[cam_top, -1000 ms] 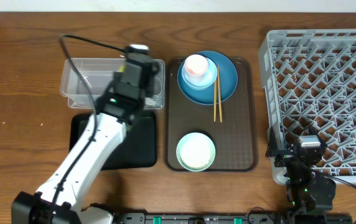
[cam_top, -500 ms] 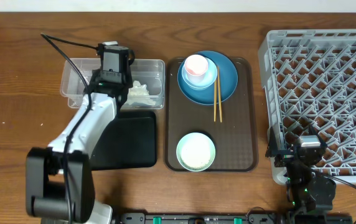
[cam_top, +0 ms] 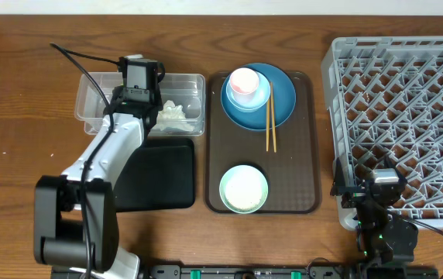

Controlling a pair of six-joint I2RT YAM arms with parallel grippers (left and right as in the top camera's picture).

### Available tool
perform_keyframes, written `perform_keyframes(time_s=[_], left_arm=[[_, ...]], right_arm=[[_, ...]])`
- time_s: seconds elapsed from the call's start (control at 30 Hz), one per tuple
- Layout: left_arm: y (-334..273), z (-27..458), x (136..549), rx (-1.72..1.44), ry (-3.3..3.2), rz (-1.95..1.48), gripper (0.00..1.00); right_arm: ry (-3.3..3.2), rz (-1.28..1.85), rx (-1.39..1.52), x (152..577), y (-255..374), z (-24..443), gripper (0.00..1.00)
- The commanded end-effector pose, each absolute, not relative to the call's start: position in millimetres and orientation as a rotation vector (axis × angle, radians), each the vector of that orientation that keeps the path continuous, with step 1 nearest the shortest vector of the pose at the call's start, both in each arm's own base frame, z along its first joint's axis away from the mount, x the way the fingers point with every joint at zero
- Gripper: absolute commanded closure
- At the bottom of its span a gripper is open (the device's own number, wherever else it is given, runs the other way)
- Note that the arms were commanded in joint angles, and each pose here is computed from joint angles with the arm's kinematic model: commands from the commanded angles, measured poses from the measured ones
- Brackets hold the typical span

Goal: Sort waste into correct bins and load items into the dishwasher rack
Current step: 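Move the left gripper to the pale green bowl and grip its rim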

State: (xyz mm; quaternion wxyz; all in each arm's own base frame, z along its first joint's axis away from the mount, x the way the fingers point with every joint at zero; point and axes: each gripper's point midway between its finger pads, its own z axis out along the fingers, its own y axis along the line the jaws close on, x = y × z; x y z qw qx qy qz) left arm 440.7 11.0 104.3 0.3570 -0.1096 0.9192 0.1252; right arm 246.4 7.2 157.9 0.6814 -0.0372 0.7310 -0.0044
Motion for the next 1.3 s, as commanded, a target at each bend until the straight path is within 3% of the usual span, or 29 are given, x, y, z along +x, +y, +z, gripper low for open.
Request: perform_keyframes(time_s=[0.0,0.2,0.37,0.47,0.57,0.67,0.83,0.93,1.27], left_arm=[[-3,143,432,-0.252,2.307,0.291,0.52],[-67,199,385,-0.112,2.285,0.087,0.52],[-149,229,317,0.200,2.311,-0.276,0.51],[-182,237,283,0.350,2.317,-0.423,0.41],[-208,237,256,0.479,2.327,-0.535,0.17],[-229,236,237,0.579,2.332,-0.626,0.14],[-253,225,221,0.601,2.388,-0.696,0.18],[-267,209,214,0.545,2.475,-0.727,0.29],[-294,144,202,0.451,2.707,-0.635,0.49]], right_arm=[[1.637,-0.023,-0.082,246,5,158,0.01],[1.637,-0.023,-0.082,246,5,158,0.01],[1.638,-0.023,-0.082,246,5,158,0.01],[1.637,-0.023,-0.082,246,5,158,0.01],[1.637,-0.023,-0.082,246,5,158,0.01],[1.637,-0.023,-0.082,246,5,158,0.01],[1.637,-0.023,-0.082,246,5,158,0.01],[1.637,-0.023,-0.082,246,5,158,0.01],[1.637,-0.023,-0.082,246,5,158,0.01]])
